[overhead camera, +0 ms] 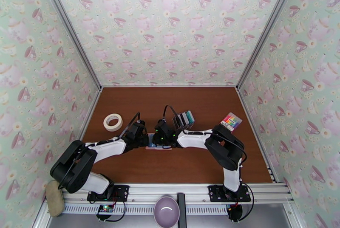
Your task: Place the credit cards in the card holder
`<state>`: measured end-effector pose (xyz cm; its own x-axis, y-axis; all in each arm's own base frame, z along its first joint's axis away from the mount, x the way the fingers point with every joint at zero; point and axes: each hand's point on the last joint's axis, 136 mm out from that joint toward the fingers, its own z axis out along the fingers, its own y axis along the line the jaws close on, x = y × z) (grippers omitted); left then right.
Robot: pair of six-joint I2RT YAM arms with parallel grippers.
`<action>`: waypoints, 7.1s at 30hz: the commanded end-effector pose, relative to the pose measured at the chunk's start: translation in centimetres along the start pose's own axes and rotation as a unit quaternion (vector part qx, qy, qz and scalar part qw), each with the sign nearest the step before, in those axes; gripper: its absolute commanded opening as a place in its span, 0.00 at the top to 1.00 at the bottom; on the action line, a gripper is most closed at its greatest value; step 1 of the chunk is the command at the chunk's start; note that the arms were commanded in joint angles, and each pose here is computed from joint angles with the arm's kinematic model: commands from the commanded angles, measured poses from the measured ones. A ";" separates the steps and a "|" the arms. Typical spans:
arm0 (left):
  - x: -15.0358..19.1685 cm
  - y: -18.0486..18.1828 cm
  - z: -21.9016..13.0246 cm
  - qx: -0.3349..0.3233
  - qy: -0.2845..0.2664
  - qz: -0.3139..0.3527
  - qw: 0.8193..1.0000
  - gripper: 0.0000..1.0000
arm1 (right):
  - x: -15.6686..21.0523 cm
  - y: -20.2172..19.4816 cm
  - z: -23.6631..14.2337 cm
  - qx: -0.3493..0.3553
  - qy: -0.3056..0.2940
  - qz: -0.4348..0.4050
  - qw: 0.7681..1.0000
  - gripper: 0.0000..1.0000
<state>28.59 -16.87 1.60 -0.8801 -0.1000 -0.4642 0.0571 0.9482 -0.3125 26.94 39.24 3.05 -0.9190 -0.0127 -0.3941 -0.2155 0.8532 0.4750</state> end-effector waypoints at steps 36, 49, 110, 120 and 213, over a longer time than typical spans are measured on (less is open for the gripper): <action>0.0 -6.1 -4.3 0.133 -0.037 0.016 0.990 0.68 | -3.0 -3.3 -4.0 0.024 -0.028 -0.013 0.999 0.67; 2.5 -6.5 -3.3 0.125 -0.016 0.012 0.992 0.62 | -2.8 -4.9 -3.0 0.043 -0.019 -0.007 0.999 0.68; 6.8 -2.9 0.2 0.017 0.045 0.049 0.998 0.33 | -1.3 -1.2 -0.3 -0.062 0.015 0.039 0.997 0.70; 7.4 -2.4 0.4 0.007 0.050 0.044 0.998 0.45 | -1.9 -0.4 -1.3 -0.077 0.003 0.040 0.996 0.70; 0.1 -2.8 -4.7 0.016 -0.024 0.044 0.999 0.42 | -4.0 4.6 -1.2 -0.160 -0.005 0.068 0.985 0.64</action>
<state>26.20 -18.20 7.92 -0.8314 -0.0564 -0.5528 0.1392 0.9420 -0.3054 29.43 41.79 7.83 -0.9381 0.0979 -0.3324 -0.1895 0.6581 0.7287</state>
